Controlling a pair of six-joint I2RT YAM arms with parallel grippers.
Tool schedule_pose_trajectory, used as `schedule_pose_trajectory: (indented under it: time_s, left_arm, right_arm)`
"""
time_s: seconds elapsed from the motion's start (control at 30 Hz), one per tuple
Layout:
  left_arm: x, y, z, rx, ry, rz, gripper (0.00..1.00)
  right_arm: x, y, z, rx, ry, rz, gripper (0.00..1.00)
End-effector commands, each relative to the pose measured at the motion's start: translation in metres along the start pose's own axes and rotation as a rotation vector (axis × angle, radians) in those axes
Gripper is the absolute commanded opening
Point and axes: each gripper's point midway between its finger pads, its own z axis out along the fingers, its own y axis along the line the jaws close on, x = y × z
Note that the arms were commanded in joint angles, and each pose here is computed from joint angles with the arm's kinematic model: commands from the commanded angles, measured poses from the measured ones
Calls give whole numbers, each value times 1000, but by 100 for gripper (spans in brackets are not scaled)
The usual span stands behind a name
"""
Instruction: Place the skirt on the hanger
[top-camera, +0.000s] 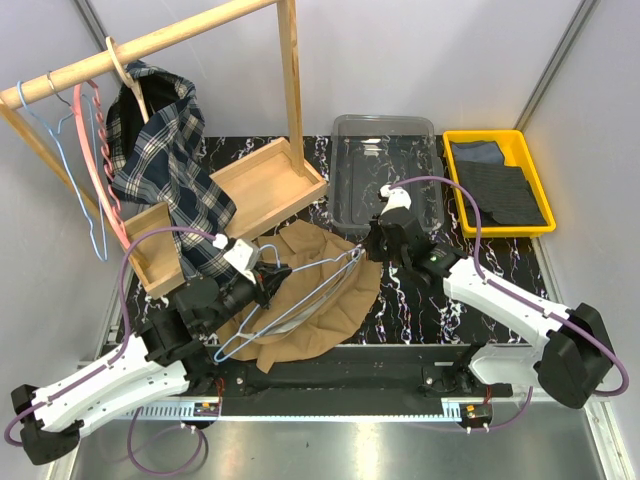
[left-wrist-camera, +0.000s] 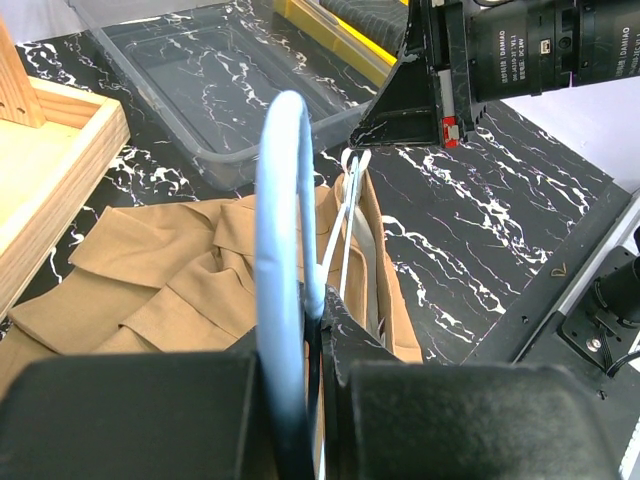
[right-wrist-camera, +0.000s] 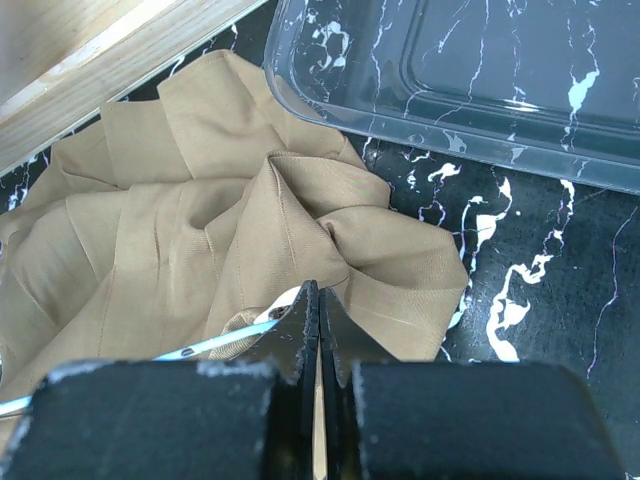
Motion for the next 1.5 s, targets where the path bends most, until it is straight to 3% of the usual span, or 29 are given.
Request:
schedule_pose_trajectory:
  time_s: [0.0,0.23,0.67,1.03,1.47]
  left_arm:
    - [-19,2,-2,-20,-69,-6,0]
    - [-25,7,-8,-39,-110,-13,0]
    - [-7,5,6,-37,-31,0,0]
    - [-19,7,14,-58,-92,-17,0]
    - [-48,-10,20,14,-198,-29,0]
  right_arm:
    - [-14,-2,-7,6,-48,16,0]
    - [-11,-1,-8,-3,-37,9,0]
    - [-30,7,-24,-43,-91,29,0]
    - [-19,35,-30,-205,-12,-2,0]
    - [-32,67,-48,-368,-20,-41,0]
